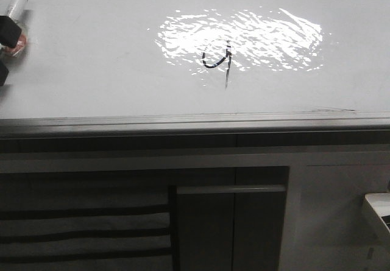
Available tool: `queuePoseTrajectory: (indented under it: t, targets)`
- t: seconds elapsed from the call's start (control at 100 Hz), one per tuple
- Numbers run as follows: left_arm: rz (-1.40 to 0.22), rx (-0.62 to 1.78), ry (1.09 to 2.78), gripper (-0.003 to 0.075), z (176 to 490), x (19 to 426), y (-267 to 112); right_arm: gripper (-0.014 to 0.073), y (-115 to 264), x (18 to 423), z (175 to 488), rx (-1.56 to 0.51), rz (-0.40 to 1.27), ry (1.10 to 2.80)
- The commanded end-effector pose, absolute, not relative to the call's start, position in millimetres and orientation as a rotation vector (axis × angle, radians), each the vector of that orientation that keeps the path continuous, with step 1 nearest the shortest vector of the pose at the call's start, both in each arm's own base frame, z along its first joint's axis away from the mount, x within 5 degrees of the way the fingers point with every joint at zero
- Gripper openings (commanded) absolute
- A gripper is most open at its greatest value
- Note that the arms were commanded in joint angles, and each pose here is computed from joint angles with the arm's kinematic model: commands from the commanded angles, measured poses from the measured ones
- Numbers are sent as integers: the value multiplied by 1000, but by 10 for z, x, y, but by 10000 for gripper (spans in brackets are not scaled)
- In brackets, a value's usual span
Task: Write number 9 on whiteboard
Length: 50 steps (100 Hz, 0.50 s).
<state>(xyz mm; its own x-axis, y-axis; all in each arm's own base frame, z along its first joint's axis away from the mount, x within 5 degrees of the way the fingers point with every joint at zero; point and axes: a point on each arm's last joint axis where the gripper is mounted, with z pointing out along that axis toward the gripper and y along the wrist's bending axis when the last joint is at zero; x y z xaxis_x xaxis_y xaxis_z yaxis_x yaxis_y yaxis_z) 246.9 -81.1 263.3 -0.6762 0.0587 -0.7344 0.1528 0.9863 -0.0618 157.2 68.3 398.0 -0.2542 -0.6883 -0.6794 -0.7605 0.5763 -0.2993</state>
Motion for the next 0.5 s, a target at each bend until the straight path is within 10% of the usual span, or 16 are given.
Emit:
queuePoseTrajectory:
  t: [0.0, 0.49]
  targets:
    - [-208, 130, 2221, -20, 2775, 2522, -846, 344, 669, 1567, 4132, -1092, 92, 1923]
    - [-178, 164, 2202, 397, 2828, 2526, -836, 344, 669, 1568, 4134, -1014, 135, 1965]
